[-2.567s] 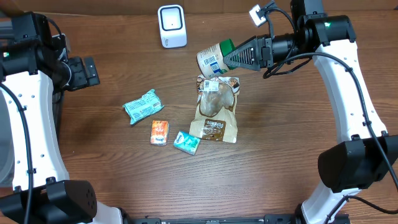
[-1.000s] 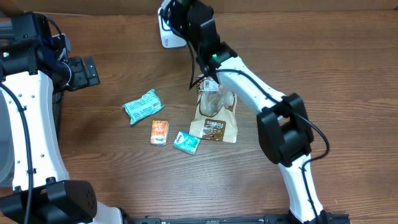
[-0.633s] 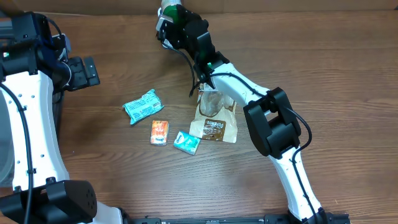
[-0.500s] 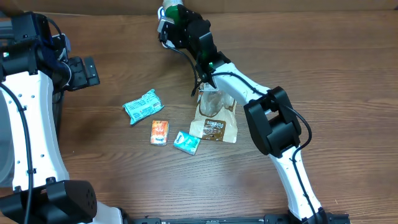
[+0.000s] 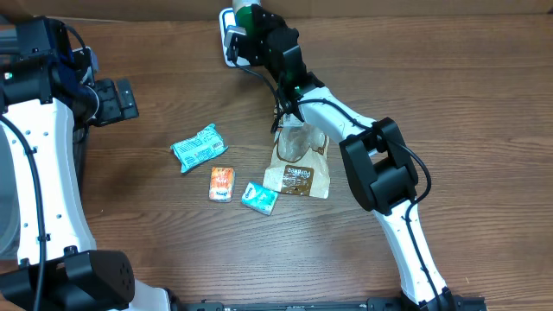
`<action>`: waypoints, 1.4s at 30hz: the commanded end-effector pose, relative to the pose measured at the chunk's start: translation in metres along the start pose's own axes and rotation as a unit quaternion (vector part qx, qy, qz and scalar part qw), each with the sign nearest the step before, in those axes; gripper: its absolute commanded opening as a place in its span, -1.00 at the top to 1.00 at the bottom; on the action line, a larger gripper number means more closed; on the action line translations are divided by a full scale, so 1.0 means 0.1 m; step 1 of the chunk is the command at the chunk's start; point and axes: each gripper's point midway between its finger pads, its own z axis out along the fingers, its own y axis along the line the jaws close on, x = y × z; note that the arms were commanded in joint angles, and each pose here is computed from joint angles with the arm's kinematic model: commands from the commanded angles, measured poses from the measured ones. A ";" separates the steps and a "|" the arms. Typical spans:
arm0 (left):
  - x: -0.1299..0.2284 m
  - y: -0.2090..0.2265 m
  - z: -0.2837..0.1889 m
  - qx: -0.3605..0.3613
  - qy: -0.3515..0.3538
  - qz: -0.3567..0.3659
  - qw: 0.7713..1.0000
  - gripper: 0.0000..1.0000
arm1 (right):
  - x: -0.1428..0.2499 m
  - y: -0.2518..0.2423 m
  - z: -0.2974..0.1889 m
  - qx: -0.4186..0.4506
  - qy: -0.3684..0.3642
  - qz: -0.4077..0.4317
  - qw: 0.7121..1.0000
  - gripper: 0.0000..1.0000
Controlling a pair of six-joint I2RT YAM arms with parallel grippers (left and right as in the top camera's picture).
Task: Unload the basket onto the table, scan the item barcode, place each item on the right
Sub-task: 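Carry the jar to the right and set it on the table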
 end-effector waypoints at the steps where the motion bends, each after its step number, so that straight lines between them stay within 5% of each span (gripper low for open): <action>1: -0.04 0.02 -0.11 -0.001 -0.017 0.002 1.000 -0.99 | -0.07 -0.16 0.01 0.025 -0.012 -0.006 1.000 0.53; 7: -0.04 0.02 -0.11 -0.001 -0.017 0.002 1.000 -0.99 | -0.17 -0.28 -0.02 0.055 -0.012 0.010 0.998 0.53; 16: -0.04 0.02 -0.11 -0.001 -0.017 0.002 1.000 -0.99 | -0.81 -0.92 -0.33 0.083 -0.057 0.169 0.980 0.44; 27: -0.04 0.02 -0.11 -0.001 -0.017 0.002 1.000 -0.99 | -1.08 -1.57 -1.37 -0.082 -0.006 0.423 0.903 0.45; 34: -0.04 0.02 -0.11 -0.001 -0.017 0.002 1.000 -0.99 | -0.67 -1.58 -2.25 -0.155 0.130 0.467 0.861 0.50; 42: -0.04 0.02 -0.11 -0.001 -0.017 0.002 1.000 -0.99 | 0.50 -1.17 -2.92 -0.176 0.363 0.546 0.734 0.46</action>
